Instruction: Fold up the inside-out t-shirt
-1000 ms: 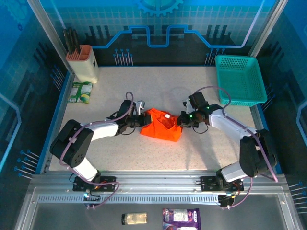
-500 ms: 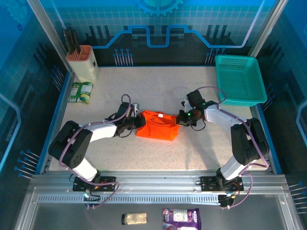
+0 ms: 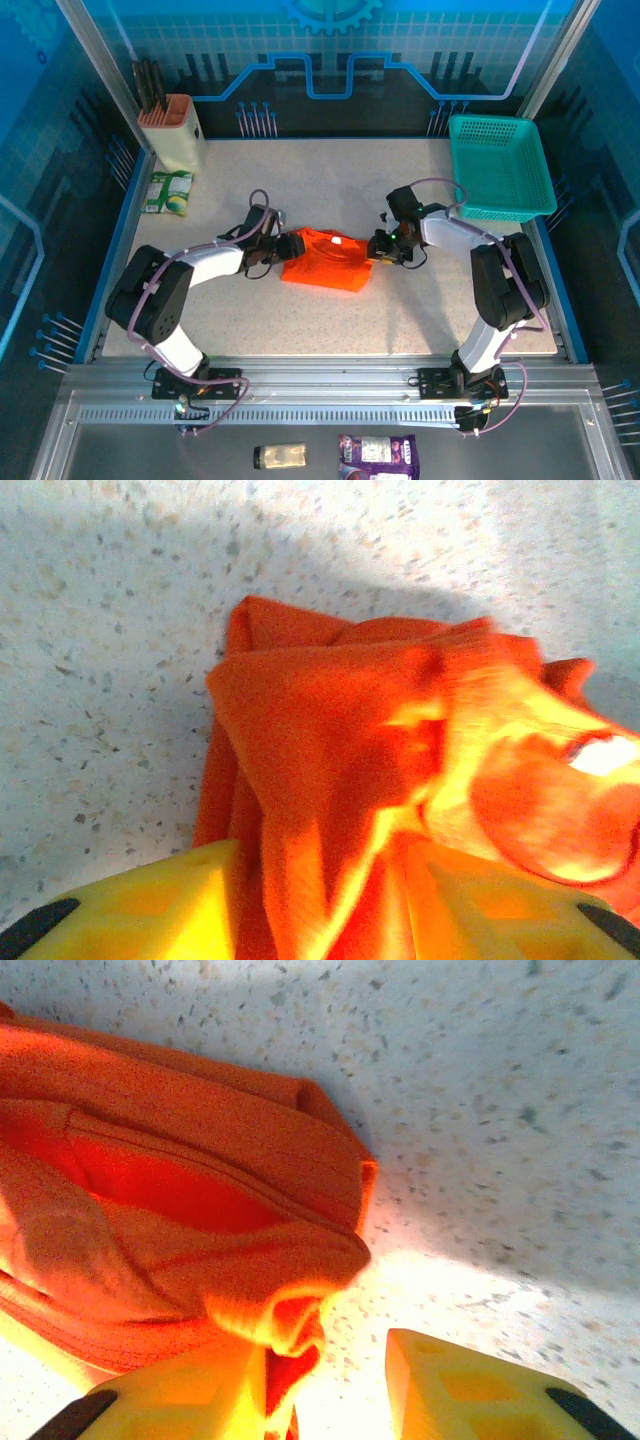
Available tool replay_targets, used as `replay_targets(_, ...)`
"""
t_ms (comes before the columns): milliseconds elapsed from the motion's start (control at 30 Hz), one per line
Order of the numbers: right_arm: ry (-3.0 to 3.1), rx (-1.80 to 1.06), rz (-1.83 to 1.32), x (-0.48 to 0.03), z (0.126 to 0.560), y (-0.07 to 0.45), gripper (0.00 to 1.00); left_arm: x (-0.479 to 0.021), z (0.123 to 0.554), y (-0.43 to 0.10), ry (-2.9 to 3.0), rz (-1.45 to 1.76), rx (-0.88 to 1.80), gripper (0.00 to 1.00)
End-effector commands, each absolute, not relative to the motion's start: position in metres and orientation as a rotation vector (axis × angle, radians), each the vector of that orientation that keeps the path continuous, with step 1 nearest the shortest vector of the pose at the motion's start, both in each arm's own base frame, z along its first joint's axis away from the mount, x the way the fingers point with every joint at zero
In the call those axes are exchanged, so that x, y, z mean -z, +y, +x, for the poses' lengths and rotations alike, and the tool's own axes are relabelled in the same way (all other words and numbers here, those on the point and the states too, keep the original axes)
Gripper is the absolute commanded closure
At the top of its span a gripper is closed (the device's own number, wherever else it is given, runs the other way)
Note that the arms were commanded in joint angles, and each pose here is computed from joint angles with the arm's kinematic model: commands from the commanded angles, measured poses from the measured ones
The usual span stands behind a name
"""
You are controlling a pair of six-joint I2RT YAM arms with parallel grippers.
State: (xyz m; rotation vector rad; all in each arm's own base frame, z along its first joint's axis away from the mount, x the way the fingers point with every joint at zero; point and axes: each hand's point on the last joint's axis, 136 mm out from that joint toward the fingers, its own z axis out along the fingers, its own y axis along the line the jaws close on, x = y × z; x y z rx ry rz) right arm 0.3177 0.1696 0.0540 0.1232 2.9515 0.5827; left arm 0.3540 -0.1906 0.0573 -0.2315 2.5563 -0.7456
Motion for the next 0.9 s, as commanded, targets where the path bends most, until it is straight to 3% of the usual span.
replay_targets(0,2.917,-0.481,0.095,-0.084,0.319,0.154,0.62,-0.091,0.358,-0.188,2.527,-0.14,0.714,0.52)
replay_targets(133,2.875,-0.486,0.038,-0.107,0.319,0.162,0.62,-0.105,0.358,-0.198,2.535,-0.042,0.751,0.54)
replay_targets(300,2.85,-0.501,-0.051,-0.127,0.31,0.189,0.66,-0.112,0.368,-0.217,2.539,0.098,0.825,0.66)
replay_targets(467,2.858,-0.702,-0.159,-0.132,0.292,0.244,0.73,-0.093,0.388,-0.232,2.596,0.179,0.829,0.65)
replay_targets(667,2.928,-0.906,-0.21,-0.097,0.267,0.301,0.79,-0.075,0.422,-0.24,2.648,0.235,0.764,0.64)
replay_targets(867,3.019,-0.853,-0.14,-0.053,0.268,0.29,0.81,-0.042,0.425,-0.246,2.791,0.253,0.795,0.64)
